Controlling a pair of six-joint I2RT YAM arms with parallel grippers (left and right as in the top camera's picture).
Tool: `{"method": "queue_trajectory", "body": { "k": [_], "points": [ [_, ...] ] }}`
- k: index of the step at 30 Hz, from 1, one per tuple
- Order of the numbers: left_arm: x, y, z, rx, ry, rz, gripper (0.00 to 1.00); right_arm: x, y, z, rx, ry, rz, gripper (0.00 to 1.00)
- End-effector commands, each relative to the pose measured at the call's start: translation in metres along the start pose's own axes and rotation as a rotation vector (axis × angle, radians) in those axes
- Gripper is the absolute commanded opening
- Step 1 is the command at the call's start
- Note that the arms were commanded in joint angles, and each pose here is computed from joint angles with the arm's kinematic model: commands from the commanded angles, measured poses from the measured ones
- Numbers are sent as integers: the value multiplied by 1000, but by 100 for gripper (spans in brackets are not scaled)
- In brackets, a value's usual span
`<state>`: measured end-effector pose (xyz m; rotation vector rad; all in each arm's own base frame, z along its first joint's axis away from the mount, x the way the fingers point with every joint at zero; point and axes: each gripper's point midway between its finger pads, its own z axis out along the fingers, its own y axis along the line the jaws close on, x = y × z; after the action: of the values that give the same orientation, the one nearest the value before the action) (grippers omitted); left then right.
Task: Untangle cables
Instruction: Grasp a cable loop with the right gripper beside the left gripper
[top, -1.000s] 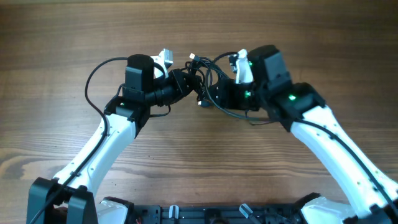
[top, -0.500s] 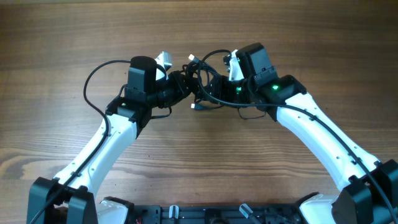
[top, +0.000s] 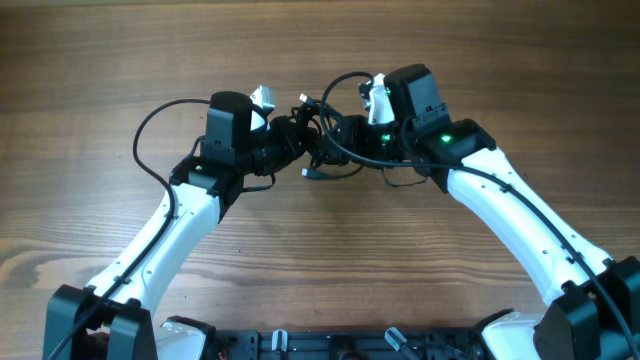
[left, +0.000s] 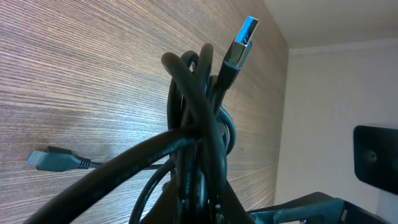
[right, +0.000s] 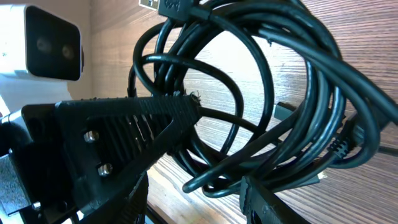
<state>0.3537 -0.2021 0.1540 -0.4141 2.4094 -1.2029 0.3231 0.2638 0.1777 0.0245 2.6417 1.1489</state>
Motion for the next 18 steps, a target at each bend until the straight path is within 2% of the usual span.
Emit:
{"method": "queue_trajectory", "body": {
  "k": [1,14,18],
  "points": [
    [-5,-16,-6,32,-22,47,4,0,3,1,-21,8,20,51],
    [4,-20,-3,34,0,44,4,-1,1,2,-13,3,17,53],
    [3,-20,-3,35,0,-13,4,-2,0,2,-6,-3,17,53]
  ]
}}
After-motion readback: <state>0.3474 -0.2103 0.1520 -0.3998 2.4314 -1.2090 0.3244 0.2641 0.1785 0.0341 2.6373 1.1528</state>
